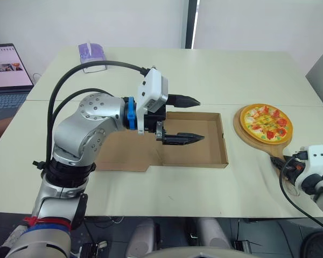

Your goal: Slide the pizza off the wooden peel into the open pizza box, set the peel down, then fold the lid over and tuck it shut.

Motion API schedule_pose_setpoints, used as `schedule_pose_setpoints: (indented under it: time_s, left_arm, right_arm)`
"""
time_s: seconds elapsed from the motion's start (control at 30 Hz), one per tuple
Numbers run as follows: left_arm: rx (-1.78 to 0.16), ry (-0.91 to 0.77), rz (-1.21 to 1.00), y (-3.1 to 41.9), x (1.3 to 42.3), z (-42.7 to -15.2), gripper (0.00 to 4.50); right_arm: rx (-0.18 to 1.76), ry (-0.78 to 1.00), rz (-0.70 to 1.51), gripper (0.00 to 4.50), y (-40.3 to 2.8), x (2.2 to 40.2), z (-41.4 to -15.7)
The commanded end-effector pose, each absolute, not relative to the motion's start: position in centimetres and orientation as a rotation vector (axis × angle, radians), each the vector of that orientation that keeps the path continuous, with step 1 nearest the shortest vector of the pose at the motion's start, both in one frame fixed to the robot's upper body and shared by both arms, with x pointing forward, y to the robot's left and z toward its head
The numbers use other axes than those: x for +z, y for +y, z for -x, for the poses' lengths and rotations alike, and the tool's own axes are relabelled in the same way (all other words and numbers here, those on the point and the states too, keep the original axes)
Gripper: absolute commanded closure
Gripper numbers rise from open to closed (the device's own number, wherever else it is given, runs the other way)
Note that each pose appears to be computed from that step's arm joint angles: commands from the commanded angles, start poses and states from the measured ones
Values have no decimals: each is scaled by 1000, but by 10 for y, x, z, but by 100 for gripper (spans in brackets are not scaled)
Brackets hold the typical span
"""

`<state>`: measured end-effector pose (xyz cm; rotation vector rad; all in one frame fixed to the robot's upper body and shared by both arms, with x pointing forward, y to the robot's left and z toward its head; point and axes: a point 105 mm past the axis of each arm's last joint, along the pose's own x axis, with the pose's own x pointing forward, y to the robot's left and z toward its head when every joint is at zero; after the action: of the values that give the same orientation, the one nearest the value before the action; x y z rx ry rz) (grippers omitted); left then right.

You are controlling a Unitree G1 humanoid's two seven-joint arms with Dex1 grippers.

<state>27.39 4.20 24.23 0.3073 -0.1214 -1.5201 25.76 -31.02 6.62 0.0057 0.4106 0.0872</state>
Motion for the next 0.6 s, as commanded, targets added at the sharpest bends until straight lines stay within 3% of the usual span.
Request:
schedule_pose_setpoints:
  time_s: [0.03,0.33,0.6]
  left_arm:
    - [-1496,-184,-329,47,258,-274,0]
    - [-1420,-186,-310,68,275,-291,0]
    - [-1343,-181,-338,95,295,-304,0]
  right_arm:
    - [120,302,-11,287,-300,87,-267]
    - [288,145,168,287,-286,170,-305]
    - [485,85,304,287,-255,208,-338]
